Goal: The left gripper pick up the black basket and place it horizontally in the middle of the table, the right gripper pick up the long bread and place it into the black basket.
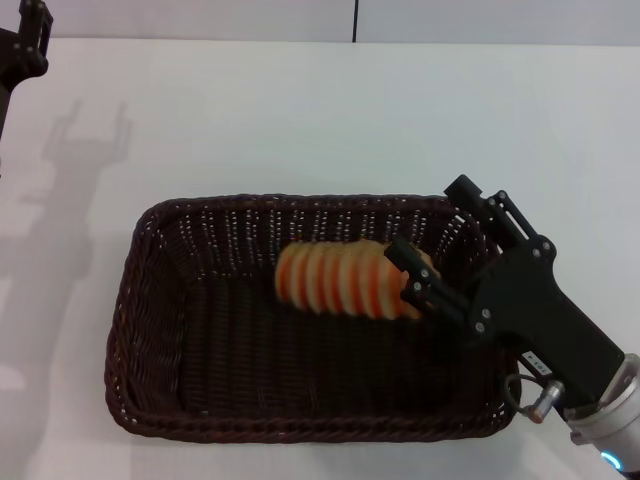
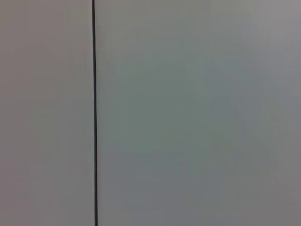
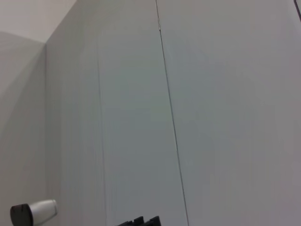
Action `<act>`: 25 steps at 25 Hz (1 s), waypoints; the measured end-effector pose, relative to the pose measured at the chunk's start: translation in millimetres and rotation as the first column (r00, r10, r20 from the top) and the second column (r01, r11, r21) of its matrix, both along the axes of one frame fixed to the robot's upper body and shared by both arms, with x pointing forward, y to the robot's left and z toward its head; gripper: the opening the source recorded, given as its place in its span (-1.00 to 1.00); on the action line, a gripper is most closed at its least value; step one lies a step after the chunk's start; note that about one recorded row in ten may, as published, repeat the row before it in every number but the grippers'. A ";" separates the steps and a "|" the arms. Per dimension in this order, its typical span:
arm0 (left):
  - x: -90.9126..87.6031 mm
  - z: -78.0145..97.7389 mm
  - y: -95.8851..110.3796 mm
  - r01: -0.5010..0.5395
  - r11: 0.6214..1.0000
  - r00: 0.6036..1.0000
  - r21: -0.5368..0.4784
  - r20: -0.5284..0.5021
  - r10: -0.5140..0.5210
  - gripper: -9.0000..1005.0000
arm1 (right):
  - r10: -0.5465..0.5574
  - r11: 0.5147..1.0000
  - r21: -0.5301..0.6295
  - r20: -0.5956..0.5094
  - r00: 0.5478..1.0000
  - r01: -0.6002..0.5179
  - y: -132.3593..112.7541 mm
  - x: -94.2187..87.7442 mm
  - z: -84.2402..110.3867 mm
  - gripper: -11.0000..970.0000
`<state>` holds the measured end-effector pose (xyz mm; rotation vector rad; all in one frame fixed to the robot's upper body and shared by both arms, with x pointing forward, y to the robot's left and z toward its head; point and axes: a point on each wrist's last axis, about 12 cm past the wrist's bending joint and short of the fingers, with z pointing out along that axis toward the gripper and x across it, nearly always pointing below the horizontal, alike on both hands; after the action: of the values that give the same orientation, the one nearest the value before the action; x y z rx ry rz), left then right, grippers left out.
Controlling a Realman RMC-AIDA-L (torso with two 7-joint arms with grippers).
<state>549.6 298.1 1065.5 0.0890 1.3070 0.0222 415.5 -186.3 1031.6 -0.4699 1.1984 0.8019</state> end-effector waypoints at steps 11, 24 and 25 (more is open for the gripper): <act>-20.7 -15.7 21.9 -0.073 0.997 0.996 0.005 -0.054 0.074 0.19 | -0.739 0.673 0.109 0.065 0.670 0.731 -113.9 -39.5 -0.4 0.74; -48.1 -39.3 51.7 -0.199 0.980 0.968 0.009 -0.154 0.198 0.19 | -0.991 0.135 0.048 -0.002 0.135 0.990 -174.5 -93.0 -12.5 0.74; -50.3 -41.4 52.2 -0.200 0.980 0.966 0.012 -0.163 0.199 0.19 | -0.991 0.134 0.047 -0.002 0.134 0.990 -174.3 -93.1 -12.6 0.74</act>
<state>499.2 350.3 1024.1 -0.0462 1.4767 0.1876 322.3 -360.6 1019.0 0.4400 1.1422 -0.4228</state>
